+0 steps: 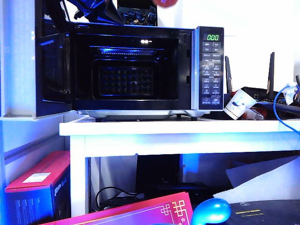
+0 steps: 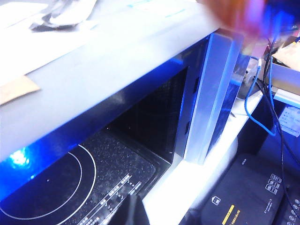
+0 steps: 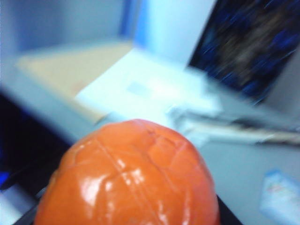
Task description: Open the microwave door, place the orange inside the microwave, then close the microwave door.
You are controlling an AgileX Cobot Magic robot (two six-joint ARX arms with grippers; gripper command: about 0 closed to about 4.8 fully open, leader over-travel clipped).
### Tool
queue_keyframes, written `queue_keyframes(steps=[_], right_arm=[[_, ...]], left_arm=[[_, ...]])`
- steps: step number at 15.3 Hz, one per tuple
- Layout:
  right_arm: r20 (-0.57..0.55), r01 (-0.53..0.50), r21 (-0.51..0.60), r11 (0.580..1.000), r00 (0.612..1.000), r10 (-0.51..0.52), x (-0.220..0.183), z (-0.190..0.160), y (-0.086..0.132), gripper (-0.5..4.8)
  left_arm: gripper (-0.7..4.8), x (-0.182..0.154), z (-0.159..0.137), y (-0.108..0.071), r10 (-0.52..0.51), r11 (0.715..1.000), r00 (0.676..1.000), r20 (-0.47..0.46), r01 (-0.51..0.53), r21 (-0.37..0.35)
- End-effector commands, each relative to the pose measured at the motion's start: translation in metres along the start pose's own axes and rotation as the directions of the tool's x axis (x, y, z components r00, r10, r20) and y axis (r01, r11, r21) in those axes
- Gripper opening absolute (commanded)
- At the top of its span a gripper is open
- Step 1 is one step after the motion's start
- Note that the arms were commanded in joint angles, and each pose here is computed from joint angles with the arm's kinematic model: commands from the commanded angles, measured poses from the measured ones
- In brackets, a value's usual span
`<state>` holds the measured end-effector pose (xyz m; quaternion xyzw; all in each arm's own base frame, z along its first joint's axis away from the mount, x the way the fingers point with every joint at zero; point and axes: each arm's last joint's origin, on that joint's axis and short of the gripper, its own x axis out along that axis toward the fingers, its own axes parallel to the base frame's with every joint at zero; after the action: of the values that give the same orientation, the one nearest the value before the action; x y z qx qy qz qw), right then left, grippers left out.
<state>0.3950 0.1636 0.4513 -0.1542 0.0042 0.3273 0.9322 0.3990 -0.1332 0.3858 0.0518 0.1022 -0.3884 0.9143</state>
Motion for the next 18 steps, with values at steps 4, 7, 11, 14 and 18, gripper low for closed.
queue_keyframes(steps=[4, 7, 11, 14, 18], right_arm=[[-0.101, -0.109, 0.049, 0.993, 0.988, 0.114, 0.034, -0.041, 0.006, 2.19], [-0.154, -0.167, 0.087, 0.982, 0.972, 0.179, 0.061, -0.075, 0.011, 2.19], [-0.176, -0.203, 0.099, 0.974, 0.960, 0.218, 0.085, -0.099, 0.025, 2.19], [-0.176, -0.223, 0.098, 0.970, 0.955, 0.237, 0.103, -0.118, 0.037, 2.19], [-0.160, -0.243, -0.024, 0.970, 0.959, 0.236, 0.123, -0.141, 0.044, 2.20]], left_arm=[[-0.05, 0.000, -0.009, 0.001, 0.008, 1.000, 0.998, -0.064, -0.009, -0.027], [-0.05, 0.000, -0.010, 0.002, 0.008, 0.999, 0.997, -0.078, -0.010, -0.035], [-0.05, 0.000, -0.010, 0.002, 0.007, 0.999, 0.997, -0.078, -0.010, -0.035], [-0.05, 0.000, -0.010, 0.002, 0.010, 0.999, 0.997, -0.078, -0.012, -0.035], [-0.05, 0.000, -0.011, 0.003, 0.010, 0.999, 0.997, -0.079, -0.013, -0.036]])
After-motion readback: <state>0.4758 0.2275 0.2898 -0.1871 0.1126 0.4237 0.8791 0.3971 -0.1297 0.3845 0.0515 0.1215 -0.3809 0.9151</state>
